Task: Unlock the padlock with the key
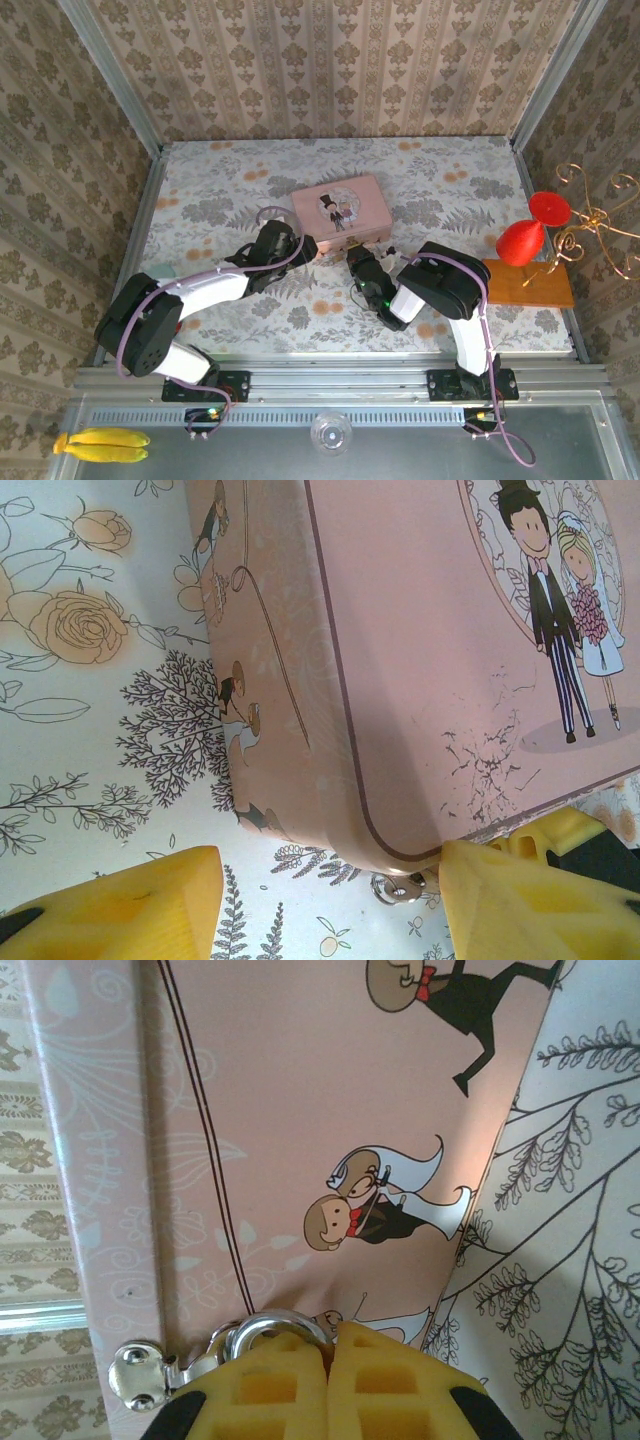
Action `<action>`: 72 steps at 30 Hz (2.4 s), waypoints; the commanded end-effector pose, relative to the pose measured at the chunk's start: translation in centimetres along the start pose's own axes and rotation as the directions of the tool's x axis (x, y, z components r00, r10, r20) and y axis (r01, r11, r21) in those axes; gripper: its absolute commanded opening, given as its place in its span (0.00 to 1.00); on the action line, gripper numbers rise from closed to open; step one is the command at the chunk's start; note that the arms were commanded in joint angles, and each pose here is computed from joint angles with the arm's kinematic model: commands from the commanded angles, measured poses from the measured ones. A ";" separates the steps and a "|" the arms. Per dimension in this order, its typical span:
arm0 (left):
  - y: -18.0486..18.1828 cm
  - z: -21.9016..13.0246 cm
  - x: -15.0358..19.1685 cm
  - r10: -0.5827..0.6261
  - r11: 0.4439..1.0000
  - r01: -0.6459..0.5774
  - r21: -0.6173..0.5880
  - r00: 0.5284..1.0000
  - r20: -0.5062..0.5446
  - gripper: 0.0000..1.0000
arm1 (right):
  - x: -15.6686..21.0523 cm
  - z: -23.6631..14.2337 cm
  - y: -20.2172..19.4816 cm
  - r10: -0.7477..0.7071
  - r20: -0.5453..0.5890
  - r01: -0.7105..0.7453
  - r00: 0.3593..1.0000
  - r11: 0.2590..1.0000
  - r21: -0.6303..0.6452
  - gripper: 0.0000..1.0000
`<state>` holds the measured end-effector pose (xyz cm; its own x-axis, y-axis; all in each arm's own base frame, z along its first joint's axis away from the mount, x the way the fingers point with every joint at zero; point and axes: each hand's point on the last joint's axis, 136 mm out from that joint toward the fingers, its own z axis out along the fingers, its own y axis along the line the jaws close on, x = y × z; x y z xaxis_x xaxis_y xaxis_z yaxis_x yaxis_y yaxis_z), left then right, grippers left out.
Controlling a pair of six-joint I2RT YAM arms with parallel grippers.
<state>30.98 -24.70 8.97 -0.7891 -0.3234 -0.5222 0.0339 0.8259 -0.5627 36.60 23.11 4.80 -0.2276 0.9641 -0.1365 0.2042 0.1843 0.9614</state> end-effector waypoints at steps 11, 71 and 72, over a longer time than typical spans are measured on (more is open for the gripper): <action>1.8 0.5 0.1 -0.024 0.996 0.024 -0.082 1.000 0.003 0.60 | -3.6 -0.7 -1.5 0.018 0.145 -0.024 0.989 0.999 0.043 0.00; 0.1 -11.2 2.1 0.483 0.854 -0.507 0.114 0.856 0.187 0.69 | -5.5 -15.4 7.8 -0.725 -0.369 0.782 0.581 0.623 0.008 0.00; 0.2 -11.6 2.3 0.496 0.846 -0.521 0.110 0.847 0.191 0.69 | -5.5 -15.8 7.6 -0.734 -0.385 0.799 0.560 0.601 0.016 0.00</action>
<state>23.48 -20.21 15.80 -0.5517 -0.0557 -0.8322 0.4441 0.8249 -0.3496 26.38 16.72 17.80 -0.5620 0.4828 -0.6716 -0.0168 0.8051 0.5929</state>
